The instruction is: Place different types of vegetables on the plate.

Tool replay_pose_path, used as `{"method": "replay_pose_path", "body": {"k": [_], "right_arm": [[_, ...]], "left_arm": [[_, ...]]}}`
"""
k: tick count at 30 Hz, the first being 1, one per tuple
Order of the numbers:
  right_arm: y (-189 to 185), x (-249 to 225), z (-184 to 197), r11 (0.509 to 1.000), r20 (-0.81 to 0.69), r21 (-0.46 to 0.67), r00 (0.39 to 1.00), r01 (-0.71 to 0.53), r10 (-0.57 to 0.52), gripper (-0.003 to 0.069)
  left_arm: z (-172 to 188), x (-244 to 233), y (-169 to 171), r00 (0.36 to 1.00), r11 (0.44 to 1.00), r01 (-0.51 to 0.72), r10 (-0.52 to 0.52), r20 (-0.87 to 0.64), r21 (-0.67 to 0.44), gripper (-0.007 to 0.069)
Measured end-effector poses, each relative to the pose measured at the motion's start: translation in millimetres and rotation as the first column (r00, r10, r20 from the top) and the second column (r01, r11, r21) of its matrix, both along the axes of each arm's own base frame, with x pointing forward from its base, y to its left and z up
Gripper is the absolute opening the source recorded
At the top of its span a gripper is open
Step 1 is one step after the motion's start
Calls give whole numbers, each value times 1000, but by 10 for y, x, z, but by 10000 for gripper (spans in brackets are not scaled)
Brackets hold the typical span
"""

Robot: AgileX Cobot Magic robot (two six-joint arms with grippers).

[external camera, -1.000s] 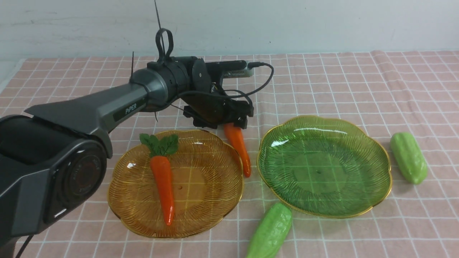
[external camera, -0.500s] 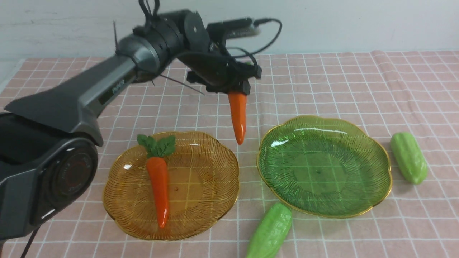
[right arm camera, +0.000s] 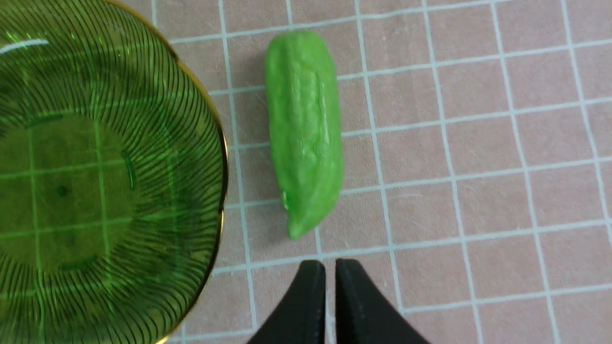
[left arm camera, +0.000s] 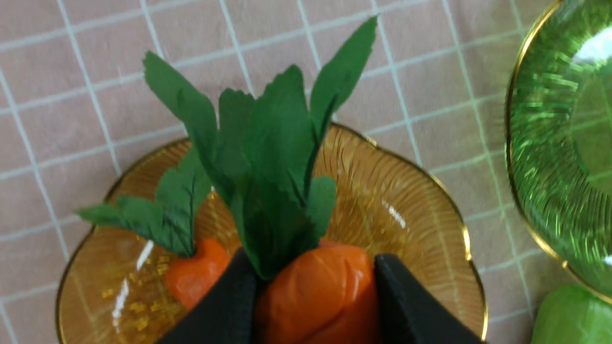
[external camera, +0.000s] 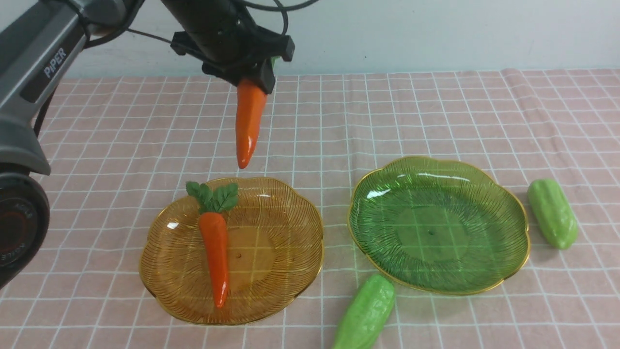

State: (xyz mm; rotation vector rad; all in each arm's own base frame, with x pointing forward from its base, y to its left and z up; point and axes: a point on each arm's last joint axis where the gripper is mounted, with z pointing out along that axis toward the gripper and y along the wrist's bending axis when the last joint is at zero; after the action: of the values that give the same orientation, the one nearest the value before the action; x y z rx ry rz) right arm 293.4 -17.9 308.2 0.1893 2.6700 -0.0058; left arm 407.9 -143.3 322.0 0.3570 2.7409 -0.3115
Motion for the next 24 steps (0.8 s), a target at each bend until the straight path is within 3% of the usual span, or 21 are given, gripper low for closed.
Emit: {"method": "replay_pose_path", "body": {"k": [3, 9, 16, 20, 24], "right_arm": [[16, 197, -166, 999, -15, 38, 1000, 7, -7, 74], [15, 505, -540, 998, -50, 64, 999, 20, -16, 239], [-7, 879, -867, 997, -89, 66, 996, 25, -19, 493], [-16, 1031, -1095, 997, -134, 68, 991, 28, -19, 585], [-20, 1115, -1334, 997, -185, 70, 983, 28, -15, 606]], "left_arm": [[-145, -139, 36, 997, 1000, -15, 16, -77, 13, 230], [-424, -170, 26, 985, 999, -23, 27, -171, 25, 230], [-651, -125, -36, 975, 999, -12, 20, -222, 38, 253], [-779, -102, -94, 970, 999, 1, 11, -244, 50, 320], [-882, -81, -122, 966, 998, 8, 10, -259, 70, 447]]}}
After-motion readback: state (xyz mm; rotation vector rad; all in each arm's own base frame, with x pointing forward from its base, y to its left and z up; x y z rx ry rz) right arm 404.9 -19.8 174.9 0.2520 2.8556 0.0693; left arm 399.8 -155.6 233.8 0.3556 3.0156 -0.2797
